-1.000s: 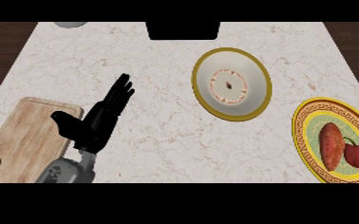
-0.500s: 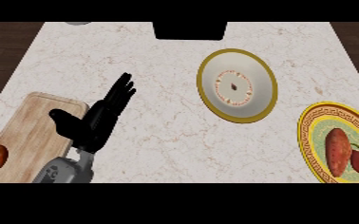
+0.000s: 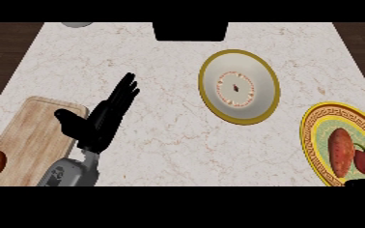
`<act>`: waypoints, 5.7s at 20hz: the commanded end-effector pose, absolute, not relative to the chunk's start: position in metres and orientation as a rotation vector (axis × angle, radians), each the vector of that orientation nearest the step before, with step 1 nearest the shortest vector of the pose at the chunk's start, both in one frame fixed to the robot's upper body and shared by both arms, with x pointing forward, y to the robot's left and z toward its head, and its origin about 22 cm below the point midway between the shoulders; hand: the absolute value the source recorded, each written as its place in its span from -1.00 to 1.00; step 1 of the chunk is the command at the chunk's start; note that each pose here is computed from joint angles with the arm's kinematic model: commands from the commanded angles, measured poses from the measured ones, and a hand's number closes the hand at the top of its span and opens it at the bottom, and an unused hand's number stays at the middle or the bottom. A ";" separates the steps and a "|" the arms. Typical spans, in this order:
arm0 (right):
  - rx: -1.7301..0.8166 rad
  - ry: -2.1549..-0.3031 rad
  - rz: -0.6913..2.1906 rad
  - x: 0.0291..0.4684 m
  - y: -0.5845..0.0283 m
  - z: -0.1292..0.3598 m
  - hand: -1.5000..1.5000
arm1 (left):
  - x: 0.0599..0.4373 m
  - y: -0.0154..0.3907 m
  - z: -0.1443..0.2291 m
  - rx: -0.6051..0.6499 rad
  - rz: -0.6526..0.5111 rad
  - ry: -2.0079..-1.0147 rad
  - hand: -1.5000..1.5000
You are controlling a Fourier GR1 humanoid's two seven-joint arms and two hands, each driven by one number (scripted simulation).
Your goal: Pick the bell pepper from the plate and place it in the bowl
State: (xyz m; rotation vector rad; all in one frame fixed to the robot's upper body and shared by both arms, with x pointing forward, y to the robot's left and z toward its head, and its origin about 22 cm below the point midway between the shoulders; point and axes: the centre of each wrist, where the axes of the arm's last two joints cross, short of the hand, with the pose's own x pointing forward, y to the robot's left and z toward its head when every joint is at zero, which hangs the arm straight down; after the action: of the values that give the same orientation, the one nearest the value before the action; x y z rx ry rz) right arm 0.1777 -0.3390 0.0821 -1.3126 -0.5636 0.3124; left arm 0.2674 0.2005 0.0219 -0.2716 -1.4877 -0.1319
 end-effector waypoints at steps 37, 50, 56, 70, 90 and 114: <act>-1.295 -0.408 0.302 0.225 -0.374 -0.013 -1.00 | 0.262 0.206 0.035 -0.276 -0.130 -1.495 0.00; -1.341 -0.510 0.441 0.225 -0.390 -0.031 1.00 | 0.272 0.192 0.031 -0.255 -0.129 -1.490 0.00; -1.386 -0.516 0.461 0.215 -0.392 -0.027 1.00 | 0.260 0.204 0.027 -0.283 -0.124 -1.470 0.00; -1.219 -0.777 0.880 0.272 -0.121 0.013 1.00 | 0.270 0.178 0.027 -0.358 -0.220 -1.475 0.00; -1.472 -1.125 0.587 0.280 0.001 0.165 1.00 | 0.277 0.190 0.022 -0.310 -0.176 -1.470 0.00; -1.566 -1.031 0.504 0.400 -0.095 0.141 1.00 | 0.270 0.209 0.017 -0.264 -0.140 -1.482 0.00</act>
State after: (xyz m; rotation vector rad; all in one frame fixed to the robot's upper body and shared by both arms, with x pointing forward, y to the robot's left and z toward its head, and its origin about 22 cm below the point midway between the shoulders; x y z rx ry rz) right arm 0.3810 -0.0726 0.1561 -1.5281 -1.1095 0.5774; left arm 0.2669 0.2012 0.0256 -0.2746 -1.4911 -0.1404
